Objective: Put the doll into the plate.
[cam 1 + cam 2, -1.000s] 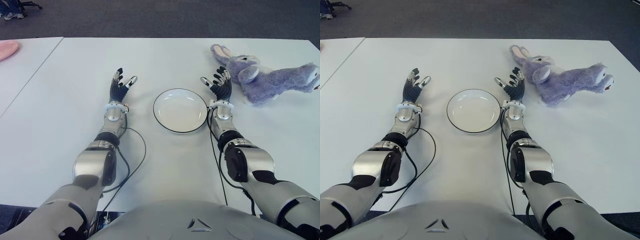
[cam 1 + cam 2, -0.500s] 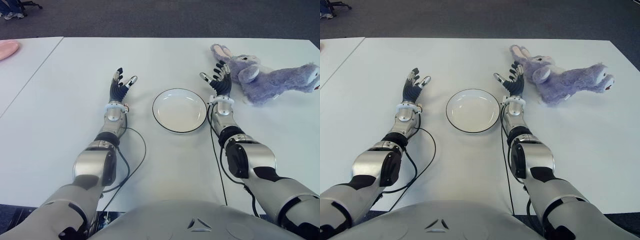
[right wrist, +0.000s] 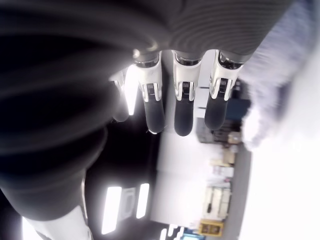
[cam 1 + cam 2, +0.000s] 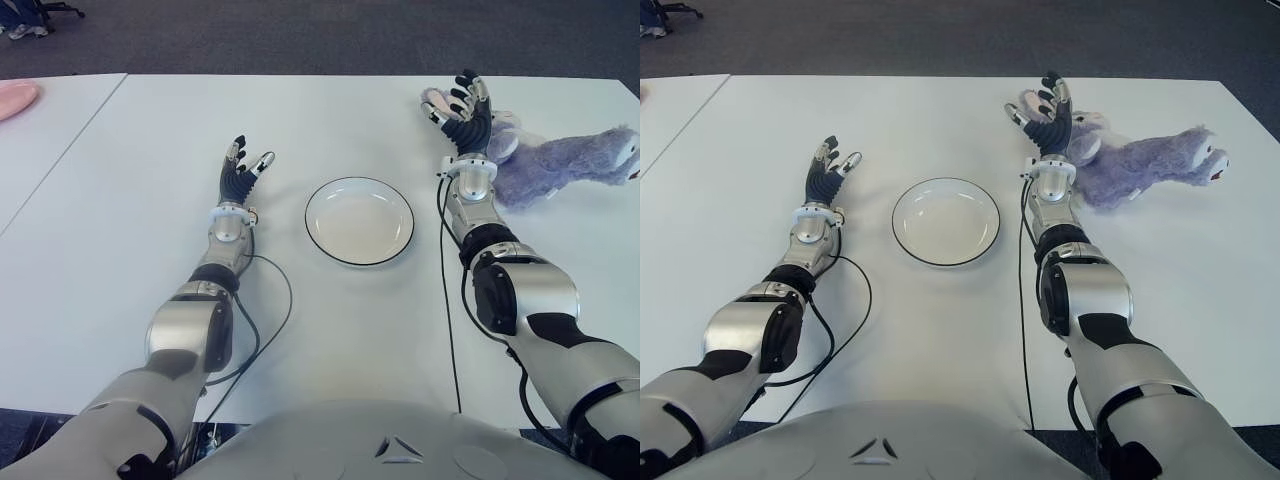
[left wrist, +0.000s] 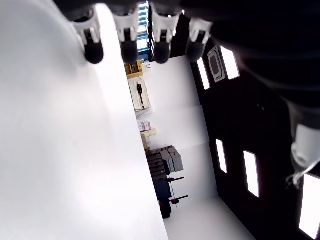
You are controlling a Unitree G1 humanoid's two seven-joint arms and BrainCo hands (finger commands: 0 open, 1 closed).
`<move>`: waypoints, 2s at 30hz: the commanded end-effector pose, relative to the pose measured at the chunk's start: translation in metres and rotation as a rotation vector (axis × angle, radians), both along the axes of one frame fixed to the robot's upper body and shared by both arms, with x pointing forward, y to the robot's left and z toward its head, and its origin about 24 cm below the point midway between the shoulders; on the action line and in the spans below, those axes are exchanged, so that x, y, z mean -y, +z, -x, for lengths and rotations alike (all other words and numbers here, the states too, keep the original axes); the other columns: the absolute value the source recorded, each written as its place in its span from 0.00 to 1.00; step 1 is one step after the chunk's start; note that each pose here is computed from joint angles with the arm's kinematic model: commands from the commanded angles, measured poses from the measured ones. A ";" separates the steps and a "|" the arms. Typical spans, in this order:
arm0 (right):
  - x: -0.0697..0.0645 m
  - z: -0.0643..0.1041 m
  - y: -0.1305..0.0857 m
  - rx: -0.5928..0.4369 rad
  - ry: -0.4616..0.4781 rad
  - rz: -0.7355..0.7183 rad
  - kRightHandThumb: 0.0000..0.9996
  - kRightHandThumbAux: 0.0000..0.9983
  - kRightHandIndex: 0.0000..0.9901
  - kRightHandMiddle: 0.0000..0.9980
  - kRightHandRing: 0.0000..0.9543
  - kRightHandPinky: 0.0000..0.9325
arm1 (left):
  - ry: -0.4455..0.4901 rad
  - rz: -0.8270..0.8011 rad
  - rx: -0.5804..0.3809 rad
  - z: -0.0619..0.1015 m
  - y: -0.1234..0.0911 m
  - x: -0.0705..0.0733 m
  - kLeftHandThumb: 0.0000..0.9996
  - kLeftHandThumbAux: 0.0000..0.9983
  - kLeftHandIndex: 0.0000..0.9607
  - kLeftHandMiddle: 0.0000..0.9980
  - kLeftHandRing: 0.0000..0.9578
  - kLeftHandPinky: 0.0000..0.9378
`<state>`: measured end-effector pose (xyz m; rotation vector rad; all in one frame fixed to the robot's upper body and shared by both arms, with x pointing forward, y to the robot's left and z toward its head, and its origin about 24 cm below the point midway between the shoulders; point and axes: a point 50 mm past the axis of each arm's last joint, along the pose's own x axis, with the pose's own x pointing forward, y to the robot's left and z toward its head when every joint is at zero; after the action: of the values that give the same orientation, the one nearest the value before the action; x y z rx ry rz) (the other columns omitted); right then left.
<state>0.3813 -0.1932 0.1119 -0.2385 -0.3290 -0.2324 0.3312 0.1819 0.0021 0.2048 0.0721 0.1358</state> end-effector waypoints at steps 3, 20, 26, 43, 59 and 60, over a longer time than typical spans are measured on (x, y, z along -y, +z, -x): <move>0.002 -0.003 0.017 0.057 0.041 0.102 0.16 0.76 0.11 0.13 0.14 0.18 | 0.032 0.039 -0.464 0.075 -0.091 0.005 0.00 0.50 0.04 0.07 0.05 0.03; 0.009 -0.010 0.054 0.143 0.016 0.346 0.11 0.78 0.10 0.12 0.13 0.15 | 0.028 0.046 -0.455 0.074 -0.091 0.007 0.00 0.49 0.03 0.07 0.05 0.04; 0.019 -0.011 0.065 0.141 0.002 0.433 0.10 0.78 0.11 0.12 0.12 0.13 | 0.027 0.048 -0.457 0.075 -0.091 0.008 0.00 0.49 0.03 0.07 0.05 0.04; 0.071 -0.015 0.112 -0.070 -0.109 1.132 0.00 0.68 0.16 0.07 0.03 0.00 | 0.026 0.057 -0.459 0.075 -0.091 0.009 0.00 0.48 0.00 0.06 0.04 0.01; 0.099 -0.009 0.118 -0.179 -0.219 1.375 0.00 0.68 0.19 0.04 0.00 0.00 | 0.038 0.067 -0.470 0.075 -0.092 0.007 0.00 0.49 0.00 0.05 0.03 0.00; 0.100 -0.009 0.118 -0.183 -0.222 1.381 0.00 0.68 0.19 0.04 0.00 0.00 | 0.037 0.068 -0.470 0.075 -0.092 0.007 0.00 0.49 0.00 0.05 0.03 0.00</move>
<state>0.3911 -0.2886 0.2263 -1.5878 -0.2558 -0.1635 0.3316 0.1823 0.0015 0.1980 0.0850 0.1428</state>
